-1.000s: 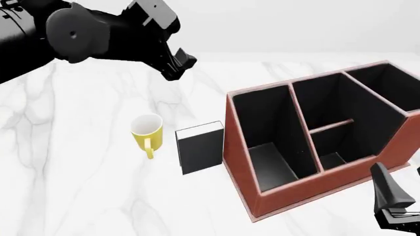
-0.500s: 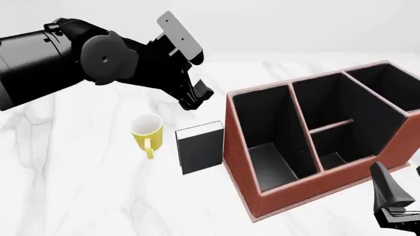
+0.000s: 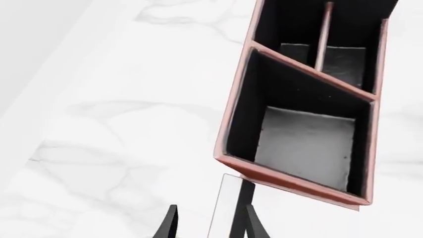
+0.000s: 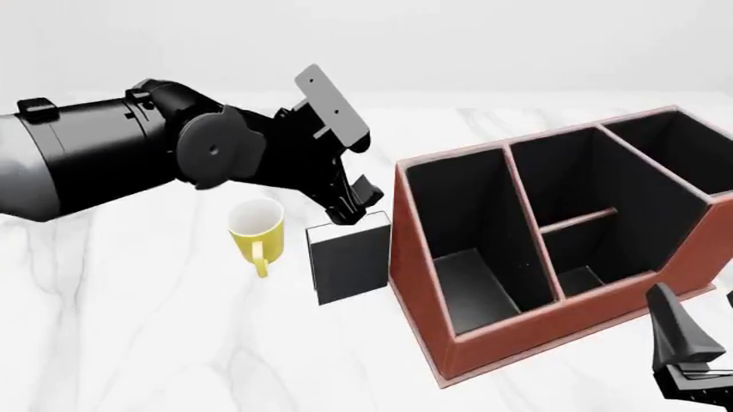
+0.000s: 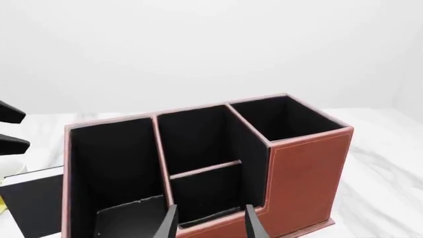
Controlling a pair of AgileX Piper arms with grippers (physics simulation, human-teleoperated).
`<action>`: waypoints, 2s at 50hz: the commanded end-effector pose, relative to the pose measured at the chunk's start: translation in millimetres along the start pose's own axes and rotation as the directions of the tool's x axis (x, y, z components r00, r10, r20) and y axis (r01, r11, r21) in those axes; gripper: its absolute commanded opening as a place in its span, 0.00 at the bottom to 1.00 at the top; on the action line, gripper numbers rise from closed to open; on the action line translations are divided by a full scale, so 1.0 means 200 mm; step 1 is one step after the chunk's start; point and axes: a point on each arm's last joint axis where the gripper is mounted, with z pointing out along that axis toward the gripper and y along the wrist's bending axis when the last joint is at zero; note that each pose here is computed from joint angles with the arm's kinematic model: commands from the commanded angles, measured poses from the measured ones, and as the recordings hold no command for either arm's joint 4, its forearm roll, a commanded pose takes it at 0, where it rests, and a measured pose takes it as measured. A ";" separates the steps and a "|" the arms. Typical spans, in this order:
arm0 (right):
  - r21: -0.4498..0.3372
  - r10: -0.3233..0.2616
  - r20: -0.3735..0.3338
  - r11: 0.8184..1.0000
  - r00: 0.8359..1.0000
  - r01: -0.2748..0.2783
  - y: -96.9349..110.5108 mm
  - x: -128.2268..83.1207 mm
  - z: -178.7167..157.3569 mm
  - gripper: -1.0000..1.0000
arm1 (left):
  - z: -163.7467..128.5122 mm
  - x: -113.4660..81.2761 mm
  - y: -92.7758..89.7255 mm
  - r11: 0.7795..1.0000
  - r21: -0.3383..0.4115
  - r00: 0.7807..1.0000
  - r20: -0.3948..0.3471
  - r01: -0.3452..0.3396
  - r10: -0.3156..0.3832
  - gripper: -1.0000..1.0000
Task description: Pick up the book and place it in the back compartment of the caddy.
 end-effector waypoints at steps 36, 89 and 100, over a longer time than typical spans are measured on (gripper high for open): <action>0.000 0.009 -0.003 1.000 1.000 -0.009 0.00 0.00 0.00 1.00 | 0.29 0.19 -0.13 0.997 0.052 0.996 -0.061 -0.054 0.057 1.00; -0.005 0.008 -0.002 1.000 1.000 -0.008 0.00 0.00 0.00 1.00 | 0.52 0.41 -0.11 0.998 0.057 0.984 -0.177 -0.016 0.026 0.00; -0.005 0.006 -0.001 1.000 1.000 -0.006 0.00 0.00 0.00 1.00 | 0.35 0.26 -0.05 0.999 0.031 0.991 -0.136 0.024 -0.019 0.00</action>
